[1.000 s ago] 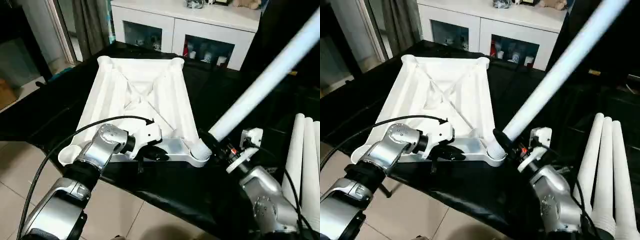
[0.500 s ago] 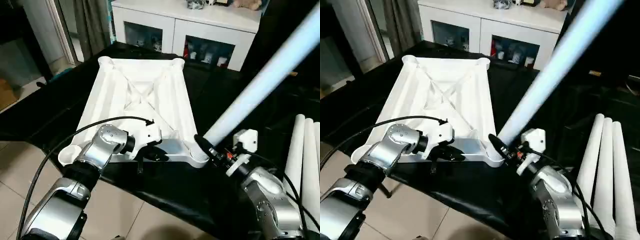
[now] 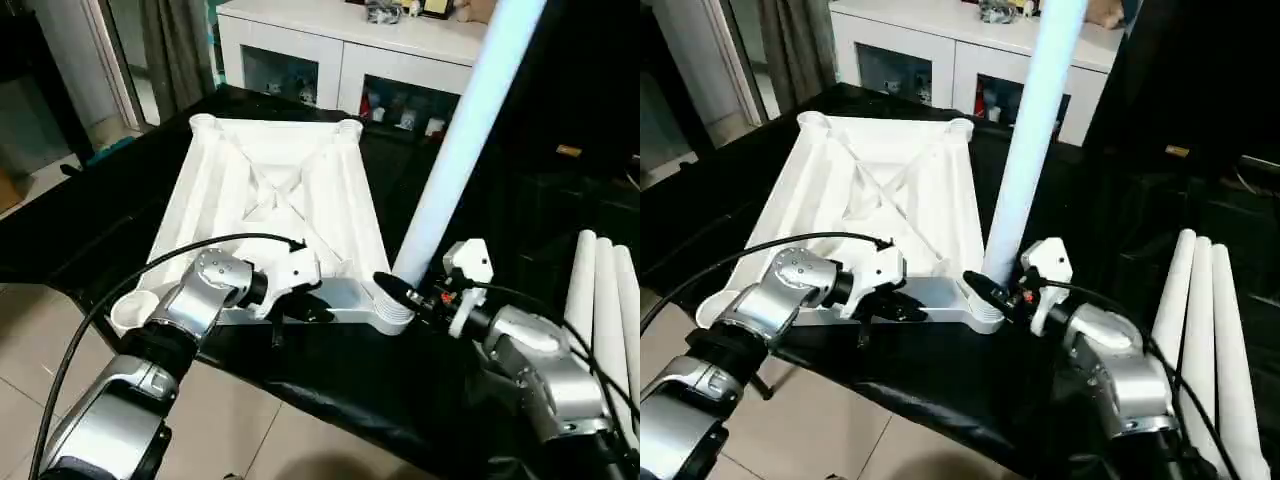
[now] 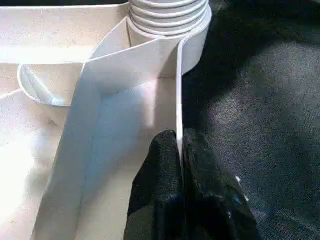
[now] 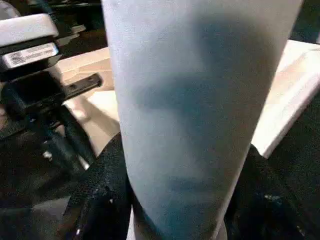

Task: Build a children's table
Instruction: Rotate leg to tighten

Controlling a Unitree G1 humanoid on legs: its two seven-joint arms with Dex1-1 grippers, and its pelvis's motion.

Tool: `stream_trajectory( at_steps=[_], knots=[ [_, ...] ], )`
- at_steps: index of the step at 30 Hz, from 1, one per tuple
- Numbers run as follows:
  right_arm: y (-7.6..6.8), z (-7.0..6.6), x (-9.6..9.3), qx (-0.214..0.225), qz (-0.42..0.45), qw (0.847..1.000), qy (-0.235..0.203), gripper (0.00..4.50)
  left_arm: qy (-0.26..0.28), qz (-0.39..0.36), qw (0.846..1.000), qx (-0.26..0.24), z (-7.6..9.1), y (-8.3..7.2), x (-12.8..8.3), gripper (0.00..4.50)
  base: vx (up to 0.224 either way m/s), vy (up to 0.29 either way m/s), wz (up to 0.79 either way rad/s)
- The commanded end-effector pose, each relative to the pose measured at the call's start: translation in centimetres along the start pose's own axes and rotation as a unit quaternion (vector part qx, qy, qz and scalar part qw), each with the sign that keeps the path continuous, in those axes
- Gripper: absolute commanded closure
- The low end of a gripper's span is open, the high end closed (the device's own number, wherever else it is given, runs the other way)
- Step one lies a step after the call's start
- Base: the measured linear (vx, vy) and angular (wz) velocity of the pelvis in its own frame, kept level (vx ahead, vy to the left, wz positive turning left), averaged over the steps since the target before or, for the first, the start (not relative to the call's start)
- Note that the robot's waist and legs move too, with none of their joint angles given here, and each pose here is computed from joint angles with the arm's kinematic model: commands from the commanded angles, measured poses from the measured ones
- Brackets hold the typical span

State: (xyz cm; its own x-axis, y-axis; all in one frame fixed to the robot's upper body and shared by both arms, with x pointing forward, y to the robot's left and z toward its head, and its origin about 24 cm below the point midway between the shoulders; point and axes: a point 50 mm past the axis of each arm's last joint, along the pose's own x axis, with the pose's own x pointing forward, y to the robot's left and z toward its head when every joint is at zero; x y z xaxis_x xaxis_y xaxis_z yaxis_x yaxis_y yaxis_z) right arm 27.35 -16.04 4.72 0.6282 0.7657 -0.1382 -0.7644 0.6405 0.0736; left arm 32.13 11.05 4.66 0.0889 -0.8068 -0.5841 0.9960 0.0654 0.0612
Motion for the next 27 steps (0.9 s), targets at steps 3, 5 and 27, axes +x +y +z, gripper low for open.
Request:
stream_trajectory(
  at_steps=[3,5,27],
  knots=[
    [1.3,-5.5,-1.2,0.079,0.037,0.991,0.103,2.59,-0.032,-0.010,0.999,0.017,0.6,-0.1,-0.2,4.50,0.000,0.000,0.00],
    [1.3,-5.9,-1.6,0.091,0.043,0.989,0.104,2.59,-0.033,-0.013,0.999,0.021,0.6,-0.2,-0.2,4.50,0.000,0.000,0.00],
    [0.3,-6.9,-0.5,0.085,-0.040,0.993,0.073,2.59,-0.006,0.024,1.000,0.010,0.1,0.3,-0.2,4.50,0.000,0.000,0.00]
  ],
)
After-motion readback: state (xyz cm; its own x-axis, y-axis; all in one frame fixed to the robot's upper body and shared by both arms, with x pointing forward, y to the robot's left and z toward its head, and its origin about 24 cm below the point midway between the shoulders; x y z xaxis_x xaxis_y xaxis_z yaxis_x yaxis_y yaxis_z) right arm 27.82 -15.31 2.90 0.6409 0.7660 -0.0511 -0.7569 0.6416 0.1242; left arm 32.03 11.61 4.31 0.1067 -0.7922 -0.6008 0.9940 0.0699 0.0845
